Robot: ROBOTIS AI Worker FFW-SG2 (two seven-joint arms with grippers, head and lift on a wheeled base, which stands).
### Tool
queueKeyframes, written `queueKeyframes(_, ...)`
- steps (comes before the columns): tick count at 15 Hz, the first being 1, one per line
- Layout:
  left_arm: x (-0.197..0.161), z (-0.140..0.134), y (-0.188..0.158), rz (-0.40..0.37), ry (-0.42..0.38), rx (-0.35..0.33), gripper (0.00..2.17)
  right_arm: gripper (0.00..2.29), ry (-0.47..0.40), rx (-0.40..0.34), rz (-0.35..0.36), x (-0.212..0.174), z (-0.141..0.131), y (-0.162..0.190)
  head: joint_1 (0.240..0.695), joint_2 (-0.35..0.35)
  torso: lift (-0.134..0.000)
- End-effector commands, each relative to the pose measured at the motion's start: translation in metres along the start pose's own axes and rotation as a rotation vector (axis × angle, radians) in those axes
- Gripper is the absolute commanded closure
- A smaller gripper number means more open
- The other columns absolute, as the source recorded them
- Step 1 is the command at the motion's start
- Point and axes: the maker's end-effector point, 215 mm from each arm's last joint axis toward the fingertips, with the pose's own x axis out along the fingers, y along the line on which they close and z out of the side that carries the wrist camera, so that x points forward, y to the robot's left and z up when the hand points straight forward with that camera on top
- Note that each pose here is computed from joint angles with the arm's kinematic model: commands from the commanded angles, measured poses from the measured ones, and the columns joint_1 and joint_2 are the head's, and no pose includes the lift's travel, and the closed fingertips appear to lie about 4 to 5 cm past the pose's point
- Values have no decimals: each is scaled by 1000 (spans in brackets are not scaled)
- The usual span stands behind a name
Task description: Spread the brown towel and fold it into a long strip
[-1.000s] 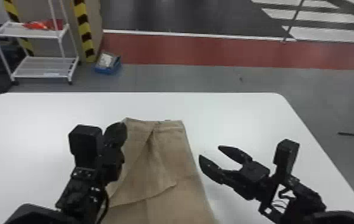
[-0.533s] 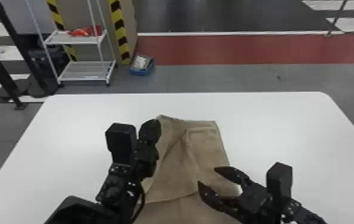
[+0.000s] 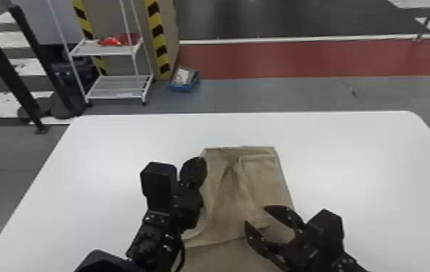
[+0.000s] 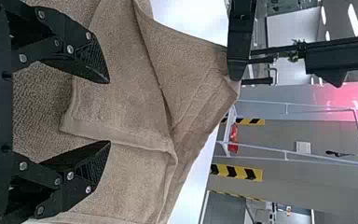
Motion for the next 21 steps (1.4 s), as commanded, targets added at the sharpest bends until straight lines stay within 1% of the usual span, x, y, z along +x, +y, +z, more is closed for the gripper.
queueKeyframes(1, -3, -6, 0, 1, 13, 2, 1318, 502, 25, -13, 10, 4, -6, 6, 695, 97, -117)
queueKeyframes(2, -4, -9, -1, 0, 19, 3, 1318, 508, 43, -15, 11, 5, -10, 8, 695, 101, -117)
queueKeyframes(3, -5, -9, -2, -1, 18, 8, 1318, 667, 61, -15, 7, 5, -15, 8, 695, 103, -117)
queueKeyframes(4, -6, -8, -3, 0, 19, 13, 1318, 680, 82, -6, 4, 4, -19, 8, 695, 106, -117)
queueKeyframes(6, -7, -7, 0, 4, 19, 14, 1318, 680, 79, -8, -4, 3, -13, 4, 695, 103, -117)
queueKeyframes(7, -8, -8, 0, 4, 21, 14, 1318, 731, 79, -8, -5, 2, -12, 4, 695, 103, -117)
queueKeyframes(8, -8, -8, 0, 4, 22, 12, 1318, 967, 89, -2, -7, 2, -16, 3, 695, 103, -117)
queueKeyframes(9, -9, -9, -1, 3, 23, 13, 1318, 1106, 91, -1, -7, 2, -16, 2, 695, 103, -117)
queueKeyframes(14, -9, -12, 3, 9, 28, 16, 1318, 1116, 75, 12, -11, 1, -12, -3, 695, 102, -117)
queueKeyframes(16, -9, -12, 6, 13, 28, 18, 1318, 1116, 53, 10, -21, 0, -4, -10, 695, 100, -117)
queueKeyframes(17, -9, -12, 6, 15, 28, 18, 1318, 1119, 29, 7, -30, -2, 4, -15, 695, 98, -117)
queueKeyframes(18, -9, -13, 8, 18, 31, 19, 1318, 1413, 6, 3, -42, -4, 13, -23, 695, 97, -117)
queueKeyframes(19, -9, -14, 10, 21, 35, 20, 1318, 1477, -11, 19, -58, -6, 21, -35, 695, 95, -117)
queueKeyframes(20, -10, -10, 12, 24, 29, 19, 1318, 1477, -35, 46, -75, -10, 32, -53, 695, 92, -117)
queueKeyframes(21, -11, -9, 13, 25, 28, 20, 1318, 1477, -45, 67, -93, -14, 36, -70, 695, 87, -117)
